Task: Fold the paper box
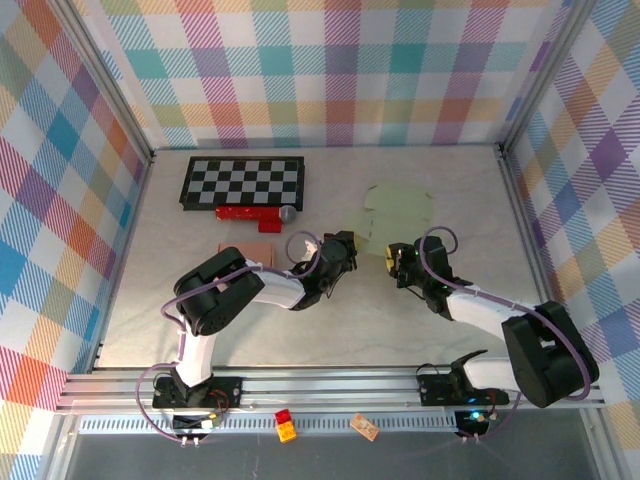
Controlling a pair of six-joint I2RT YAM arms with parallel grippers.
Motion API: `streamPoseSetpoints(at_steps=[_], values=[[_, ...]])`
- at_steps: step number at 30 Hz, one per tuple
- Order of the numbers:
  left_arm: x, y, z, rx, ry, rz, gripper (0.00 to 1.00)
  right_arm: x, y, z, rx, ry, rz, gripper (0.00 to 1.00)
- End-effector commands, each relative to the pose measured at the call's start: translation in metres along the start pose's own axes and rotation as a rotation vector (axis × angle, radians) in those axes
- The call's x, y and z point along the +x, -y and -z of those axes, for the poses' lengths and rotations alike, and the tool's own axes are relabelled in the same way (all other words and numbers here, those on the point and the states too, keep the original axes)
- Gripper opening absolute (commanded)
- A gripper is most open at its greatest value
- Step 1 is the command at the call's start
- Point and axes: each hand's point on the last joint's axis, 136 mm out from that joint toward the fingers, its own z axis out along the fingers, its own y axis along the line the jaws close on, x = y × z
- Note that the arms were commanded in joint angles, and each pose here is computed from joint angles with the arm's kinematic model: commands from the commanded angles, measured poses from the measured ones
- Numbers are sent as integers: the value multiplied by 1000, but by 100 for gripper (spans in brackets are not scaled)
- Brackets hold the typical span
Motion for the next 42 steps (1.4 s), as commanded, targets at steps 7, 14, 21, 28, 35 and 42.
streamPoseSetpoints(at_steps=[7,14,21,28,35,42], values=[[9,8,6,40,-37,37,0,-8,-26,2,-46,32,40,19],[9,9,7,40,-33,36,0,-7,-37,7,-35,30,55,2],[16,6,12,-67,-124,3,36,-10,-61,11,-2,-7,110,0],[12,12,47,-311,-235,-165,55,-12,-129,23,-62,-51,248,0],[8,14,86,-491,-317,-367,59,-3,-167,27,-18,-115,296,0],[-30,82,102,-541,-251,-723,58,8,-186,48,55,-142,299,0]])
